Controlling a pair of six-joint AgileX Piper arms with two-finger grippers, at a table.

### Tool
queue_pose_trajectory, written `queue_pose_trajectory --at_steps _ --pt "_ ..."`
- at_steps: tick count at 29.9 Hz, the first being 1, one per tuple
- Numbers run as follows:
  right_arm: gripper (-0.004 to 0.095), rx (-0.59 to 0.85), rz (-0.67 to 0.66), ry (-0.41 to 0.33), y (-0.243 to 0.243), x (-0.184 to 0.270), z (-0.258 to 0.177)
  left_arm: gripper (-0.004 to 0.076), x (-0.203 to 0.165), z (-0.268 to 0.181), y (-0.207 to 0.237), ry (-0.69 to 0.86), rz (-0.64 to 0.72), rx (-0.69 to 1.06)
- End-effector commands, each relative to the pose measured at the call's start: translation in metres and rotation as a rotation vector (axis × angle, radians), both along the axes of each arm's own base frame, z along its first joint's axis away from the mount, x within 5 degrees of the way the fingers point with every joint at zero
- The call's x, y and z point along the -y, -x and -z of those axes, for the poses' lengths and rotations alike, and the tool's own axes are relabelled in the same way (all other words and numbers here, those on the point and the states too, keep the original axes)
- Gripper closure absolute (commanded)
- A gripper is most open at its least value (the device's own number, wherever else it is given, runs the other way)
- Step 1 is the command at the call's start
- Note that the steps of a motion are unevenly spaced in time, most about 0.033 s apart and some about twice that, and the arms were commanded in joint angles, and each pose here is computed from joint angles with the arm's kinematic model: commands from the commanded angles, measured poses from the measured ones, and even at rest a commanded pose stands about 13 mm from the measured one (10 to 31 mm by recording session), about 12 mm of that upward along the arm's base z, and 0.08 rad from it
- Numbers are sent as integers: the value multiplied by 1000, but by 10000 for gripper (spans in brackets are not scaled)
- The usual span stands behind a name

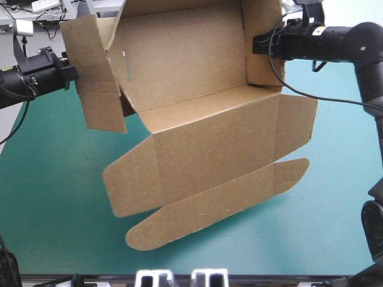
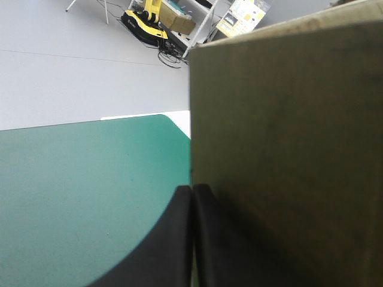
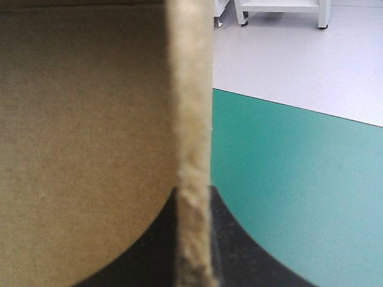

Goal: Fold the box

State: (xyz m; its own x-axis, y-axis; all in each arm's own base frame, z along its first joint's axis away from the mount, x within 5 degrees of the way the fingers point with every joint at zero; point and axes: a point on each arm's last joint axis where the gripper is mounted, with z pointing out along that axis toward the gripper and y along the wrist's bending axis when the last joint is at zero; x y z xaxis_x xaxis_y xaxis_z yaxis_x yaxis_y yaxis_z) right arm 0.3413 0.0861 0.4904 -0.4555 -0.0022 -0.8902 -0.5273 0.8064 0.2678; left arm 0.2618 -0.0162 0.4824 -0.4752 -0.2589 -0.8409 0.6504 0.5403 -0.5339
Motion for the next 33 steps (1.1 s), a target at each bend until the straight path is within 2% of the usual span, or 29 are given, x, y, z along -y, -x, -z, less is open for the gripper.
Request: queue_pose_trajectory --at_steps 1,17,29,31,33 --pt "925 106 6 -100 12 -9 -25 734 10 -20 18 52 78 55" --pt "925 30 27 -97 -15 -13 0 734 49 -16 20 2 169 50" --pt "924 29 62 -49 -22 -10 6 733 53 -7 14 -123 103 51" --pt "924 33 72 -37 -22 -9 7 724 53 -5 14 -134 106 47" --pt "921 38 76 -38 -23 -9 6 680 53 -4 14 -138 122 41"
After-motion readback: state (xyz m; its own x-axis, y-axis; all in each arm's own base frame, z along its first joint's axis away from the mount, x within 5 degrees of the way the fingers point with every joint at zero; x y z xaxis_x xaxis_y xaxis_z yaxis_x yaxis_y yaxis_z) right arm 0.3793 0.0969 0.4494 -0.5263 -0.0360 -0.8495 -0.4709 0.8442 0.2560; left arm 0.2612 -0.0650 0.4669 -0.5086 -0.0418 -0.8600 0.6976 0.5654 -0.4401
